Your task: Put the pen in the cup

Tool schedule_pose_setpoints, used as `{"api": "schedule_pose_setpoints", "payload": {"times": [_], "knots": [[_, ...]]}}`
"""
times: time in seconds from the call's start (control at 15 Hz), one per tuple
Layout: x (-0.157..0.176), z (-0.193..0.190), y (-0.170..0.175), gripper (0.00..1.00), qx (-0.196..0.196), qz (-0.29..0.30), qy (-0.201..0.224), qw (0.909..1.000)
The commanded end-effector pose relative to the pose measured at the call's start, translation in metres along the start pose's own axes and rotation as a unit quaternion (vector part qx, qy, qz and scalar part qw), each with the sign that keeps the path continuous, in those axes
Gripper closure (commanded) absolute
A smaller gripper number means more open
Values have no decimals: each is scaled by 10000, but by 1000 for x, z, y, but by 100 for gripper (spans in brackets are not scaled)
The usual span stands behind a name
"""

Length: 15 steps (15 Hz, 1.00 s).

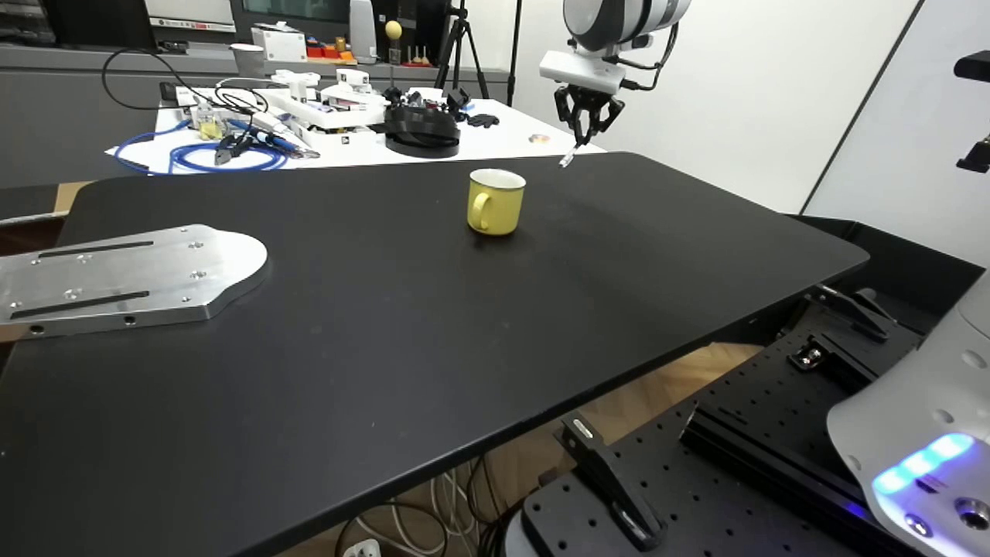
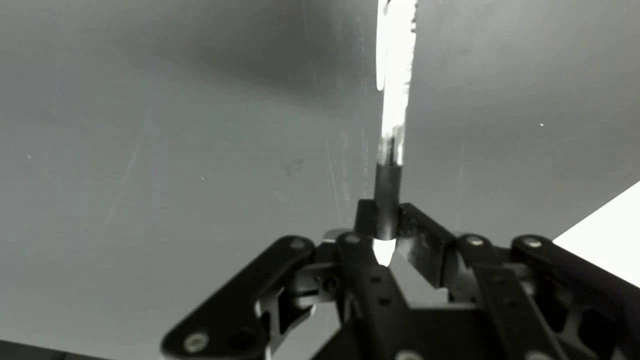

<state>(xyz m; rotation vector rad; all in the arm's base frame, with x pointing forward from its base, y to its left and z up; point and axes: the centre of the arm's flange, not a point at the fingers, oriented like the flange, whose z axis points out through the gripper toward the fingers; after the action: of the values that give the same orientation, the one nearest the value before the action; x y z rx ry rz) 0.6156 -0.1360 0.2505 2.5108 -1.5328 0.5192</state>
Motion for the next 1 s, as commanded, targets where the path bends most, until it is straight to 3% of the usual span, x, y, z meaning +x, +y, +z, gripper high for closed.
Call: {"api": "schedule_pose_setpoints", "payload": {"times": [0.0,0.2,0.4,0.93], "knots": [[-17,-25,-4,95,214,-167,740,9969],[-30,-41,-14,95,446,-367,1125,9920],[-39,-64,-28,95,586,-435,1246,9895],[-74,-100,-49,95,753,-582,968,9907]]}}
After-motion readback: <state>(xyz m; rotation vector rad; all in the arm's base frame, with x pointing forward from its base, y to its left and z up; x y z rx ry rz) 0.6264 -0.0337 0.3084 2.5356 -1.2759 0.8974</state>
